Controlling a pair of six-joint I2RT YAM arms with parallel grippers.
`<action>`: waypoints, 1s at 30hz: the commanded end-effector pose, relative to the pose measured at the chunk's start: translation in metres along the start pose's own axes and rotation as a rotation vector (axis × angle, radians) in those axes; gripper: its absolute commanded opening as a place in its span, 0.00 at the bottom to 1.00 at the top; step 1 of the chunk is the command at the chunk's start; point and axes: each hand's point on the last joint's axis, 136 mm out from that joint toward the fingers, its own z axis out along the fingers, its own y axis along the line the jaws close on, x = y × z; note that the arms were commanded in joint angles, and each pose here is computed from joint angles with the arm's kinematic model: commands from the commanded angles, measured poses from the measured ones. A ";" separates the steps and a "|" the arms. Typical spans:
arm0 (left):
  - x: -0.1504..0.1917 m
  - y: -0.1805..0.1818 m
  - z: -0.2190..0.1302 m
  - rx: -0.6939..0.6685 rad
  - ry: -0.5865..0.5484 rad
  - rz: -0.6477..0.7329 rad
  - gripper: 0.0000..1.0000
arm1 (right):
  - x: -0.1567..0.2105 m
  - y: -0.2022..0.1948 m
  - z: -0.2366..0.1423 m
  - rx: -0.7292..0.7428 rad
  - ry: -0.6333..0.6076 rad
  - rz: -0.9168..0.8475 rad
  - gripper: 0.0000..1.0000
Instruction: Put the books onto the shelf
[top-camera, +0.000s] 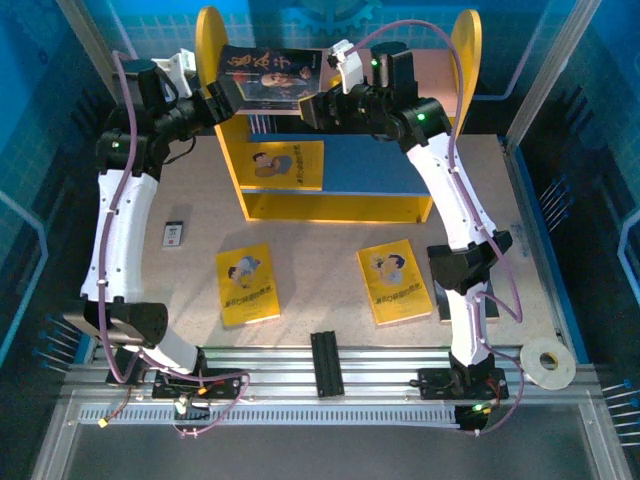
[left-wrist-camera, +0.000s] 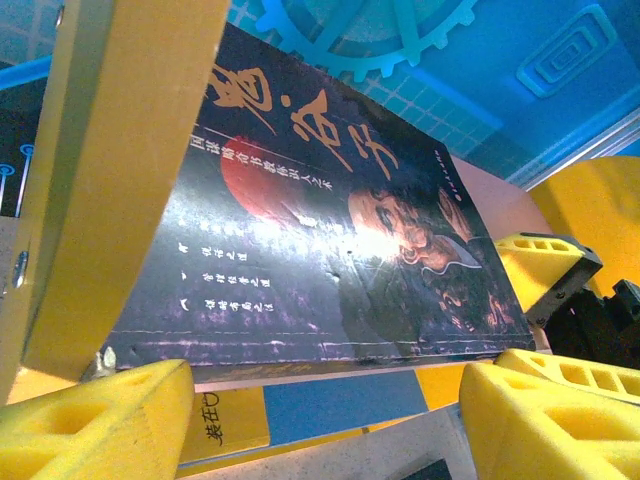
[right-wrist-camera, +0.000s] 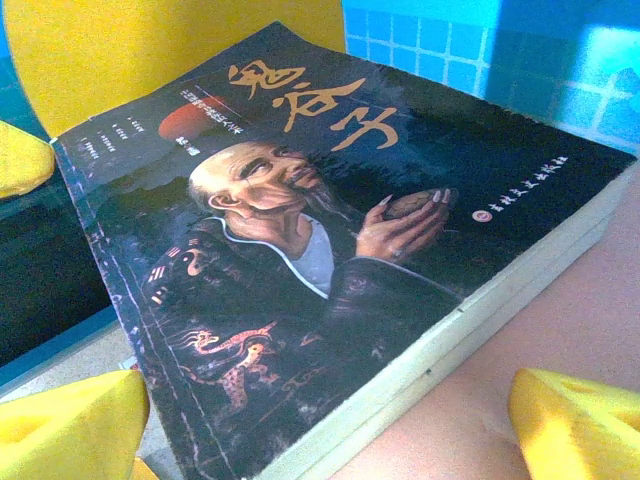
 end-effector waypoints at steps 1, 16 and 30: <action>-0.003 0.000 0.003 -0.006 -0.004 0.029 0.72 | 0.013 -0.001 0.011 0.012 0.039 0.013 0.94; -0.007 -0.003 -0.011 -0.040 -0.032 0.060 0.72 | 0.005 -0.002 0.001 -0.005 0.017 0.034 0.96; -0.020 -0.008 -0.126 -0.306 -0.240 0.206 0.75 | -0.038 0.027 -0.092 -0.010 -0.084 -0.015 0.99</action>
